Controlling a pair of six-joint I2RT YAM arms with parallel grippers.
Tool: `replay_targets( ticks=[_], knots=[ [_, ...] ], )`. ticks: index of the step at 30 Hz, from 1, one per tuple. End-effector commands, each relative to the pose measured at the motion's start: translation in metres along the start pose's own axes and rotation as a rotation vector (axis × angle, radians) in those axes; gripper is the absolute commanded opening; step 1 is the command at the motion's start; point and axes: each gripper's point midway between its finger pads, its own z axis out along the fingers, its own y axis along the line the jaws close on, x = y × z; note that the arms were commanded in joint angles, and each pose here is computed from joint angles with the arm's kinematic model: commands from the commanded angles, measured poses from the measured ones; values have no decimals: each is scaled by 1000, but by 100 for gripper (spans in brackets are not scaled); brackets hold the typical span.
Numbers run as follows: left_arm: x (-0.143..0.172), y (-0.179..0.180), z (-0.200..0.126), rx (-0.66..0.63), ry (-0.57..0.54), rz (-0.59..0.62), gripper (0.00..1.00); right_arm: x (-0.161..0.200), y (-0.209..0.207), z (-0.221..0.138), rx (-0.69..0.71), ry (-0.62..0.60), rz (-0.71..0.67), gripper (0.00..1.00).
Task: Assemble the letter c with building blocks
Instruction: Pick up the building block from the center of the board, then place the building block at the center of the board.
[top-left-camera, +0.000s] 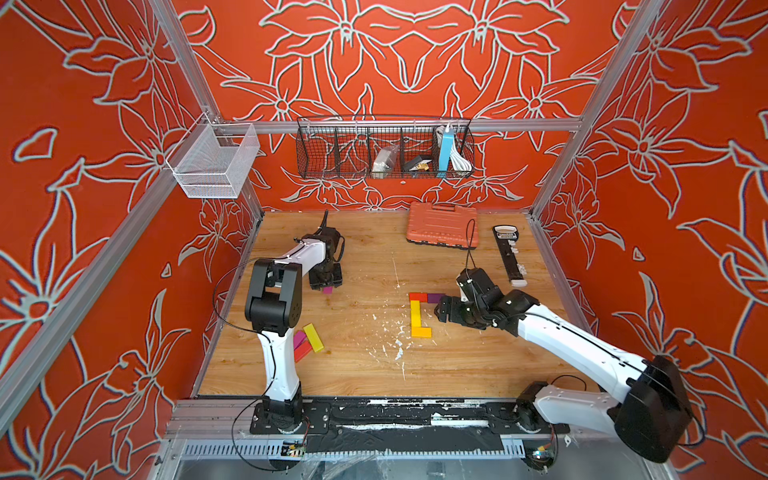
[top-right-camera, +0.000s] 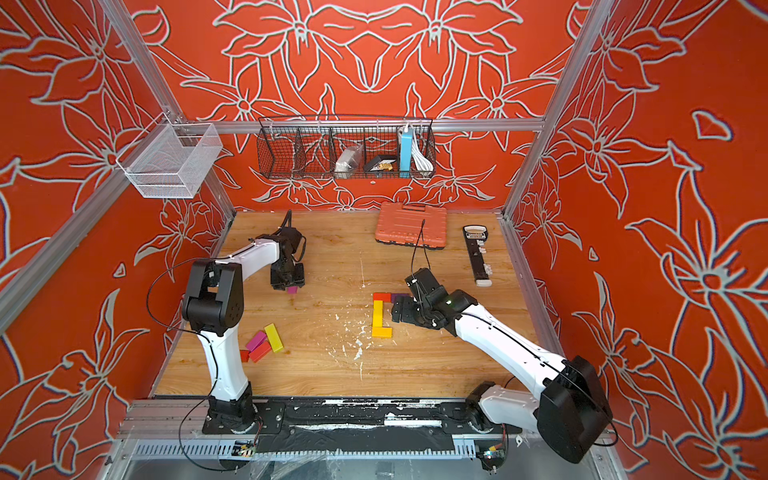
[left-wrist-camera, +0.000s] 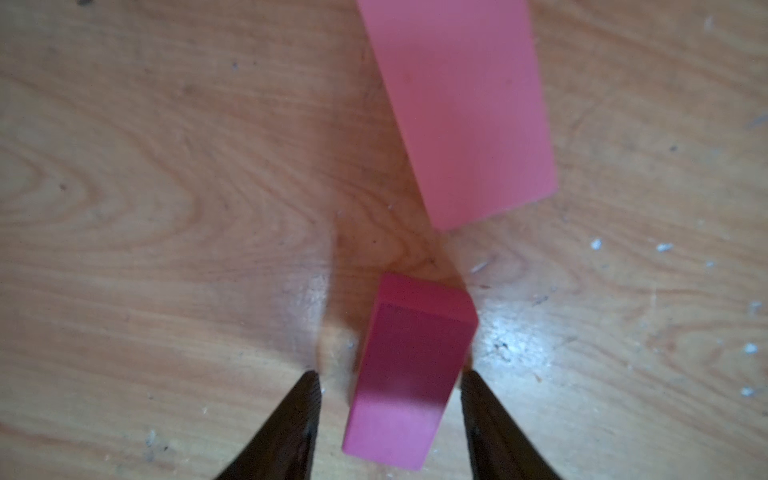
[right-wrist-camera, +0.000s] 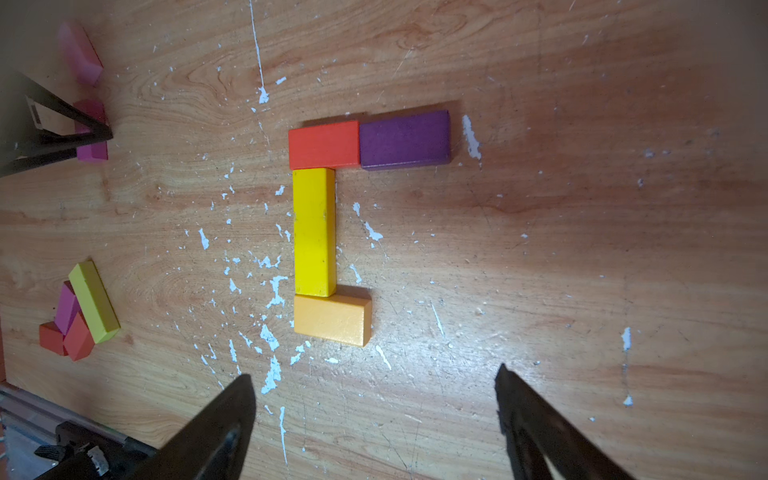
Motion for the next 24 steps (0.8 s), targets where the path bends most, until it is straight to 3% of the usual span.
replay_targets(
  ticks=[1, 3, 7, 13, 18, 24],
  knots=[
    [3, -1, 6, 7, 16, 4, 44, -1, -4, -4, 6, -9, 13, 93],
    [3, -2, 6, 15, 13, 8, 35, -1, -2, -4, 0, -9, 15, 92],
    [3, -3, 3, 21, 10, 12, 28, -3, -1, -6, 0, -11, 14, 92],
    [-1, -16, -31, 101, -30, 14, 27, -10, -6, -8, 4, -25, 41, 92],
    [12, -76, -88, 235, -129, 164, 28, -26, -30, -9, 7, -30, 148, 92],
    [61, -175, -134, 323, -193, 450, 29, -36, -76, -23, 31, -68, 335, 92]
  ],
)
